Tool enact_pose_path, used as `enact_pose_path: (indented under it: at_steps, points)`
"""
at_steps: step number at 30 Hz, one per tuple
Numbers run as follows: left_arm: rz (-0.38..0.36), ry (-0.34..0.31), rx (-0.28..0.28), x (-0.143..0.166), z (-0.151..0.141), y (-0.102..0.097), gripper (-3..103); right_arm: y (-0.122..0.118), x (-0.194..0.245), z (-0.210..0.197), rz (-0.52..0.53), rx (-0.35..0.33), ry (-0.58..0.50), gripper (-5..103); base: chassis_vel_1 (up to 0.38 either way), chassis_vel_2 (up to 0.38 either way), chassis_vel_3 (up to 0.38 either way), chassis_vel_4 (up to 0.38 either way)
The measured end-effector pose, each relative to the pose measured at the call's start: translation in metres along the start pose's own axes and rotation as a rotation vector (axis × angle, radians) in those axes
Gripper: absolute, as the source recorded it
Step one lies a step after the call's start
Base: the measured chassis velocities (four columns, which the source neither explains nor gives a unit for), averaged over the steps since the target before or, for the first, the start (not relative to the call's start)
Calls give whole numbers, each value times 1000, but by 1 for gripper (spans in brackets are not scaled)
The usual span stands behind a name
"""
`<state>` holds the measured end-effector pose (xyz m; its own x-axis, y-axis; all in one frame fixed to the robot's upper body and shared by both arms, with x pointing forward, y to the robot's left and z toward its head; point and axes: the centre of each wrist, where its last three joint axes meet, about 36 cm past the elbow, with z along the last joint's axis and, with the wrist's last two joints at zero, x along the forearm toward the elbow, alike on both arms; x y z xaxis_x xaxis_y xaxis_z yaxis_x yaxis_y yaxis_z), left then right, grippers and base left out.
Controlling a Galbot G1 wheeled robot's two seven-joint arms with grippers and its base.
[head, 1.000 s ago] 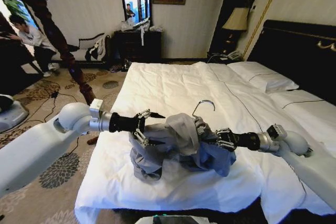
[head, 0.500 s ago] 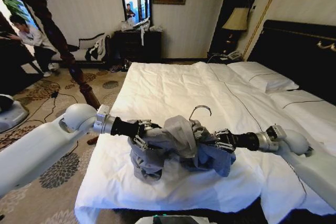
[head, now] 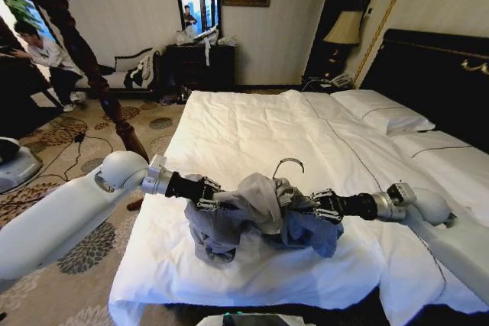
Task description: Pick up the clothes from the bed and hang them on the clothes hanger.
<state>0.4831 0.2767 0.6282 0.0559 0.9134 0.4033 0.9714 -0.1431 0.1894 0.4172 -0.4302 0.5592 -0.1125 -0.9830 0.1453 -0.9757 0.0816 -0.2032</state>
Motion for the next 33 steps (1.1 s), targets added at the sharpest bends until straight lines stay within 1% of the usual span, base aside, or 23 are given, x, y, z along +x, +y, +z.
enact_pose_path:
  at_steps: [7,9,11,14,15,16,17,18,20,23,24,25,26,27,28,31,32,33]
  points:
    - [-2,-10,10,-3,3,2,19,1,-1,1,19,-17,-33,15,0,0,0,0]
    - [-8,-18,18,-3,6,4,19,2,-3,0,35,-31,-70,25,0,0,0,0]
    - [-10,-21,21,-2,7,4,19,3,-4,0,39,-37,-82,25,0,0,0,0]
    - [-25,-31,35,1,11,7,19,4,-7,-1,44,-54,-121,41,0,0,0,0]
    - [-25,-31,35,1,11,7,19,4,-7,-1,44,-54,-121,41,0,0,0,0]
    - [-26,-33,39,1,12,7,19,5,-7,-1,43,-57,-130,47,0,0,0,0]
    - [-28,-35,43,1,14,7,19,6,-8,-1,42,-61,-139,47,0,0,0,0]
    - [-32,-36,48,2,15,7,19,7,-9,-1,42,-68,-154,58,0,0,0,0]
    - [-34,-36,51,2,16,7,19,7,-10,-1,42,-71,-163,58,0,0,0,0]
    - [-55,-45,75,5,26,8,19,9,-12,0,50,-93,-217,74,0,0,0,0]
    - [-55,-45,75,5,26,8,19,9,-12,0,50,-93,-217,74,0,0,0,0]
    - [-70,-49,84,8,29,10,19,10,-13,1,61,-99,-241,80,0,0,0,0]
    - [-81,-53,89,9,31,10,19,11,-14,1,74,-106,-267,80,0,0,0,0]
    - [-106,-69,103,13,35,12,19,13,-17,1,103,-126,-328,85,0,0,0,0]
    - [-106,-69,103,13,35,12,19,13,-17,1,103,-126,-328,85,0,0,0,0]
    - [-165,-121,138,21,41,17,19,15,-20,1,169,-163,-444,99,0,0,0,0]
    - [-198,-140,149,27,43,19,19,15,-20,0,191,-163,-472,100,0,0,0,0]
    - [-198,-140,149,27,43,19,19,15,-20,0,191,-163,-472,100,0,0,0,0]
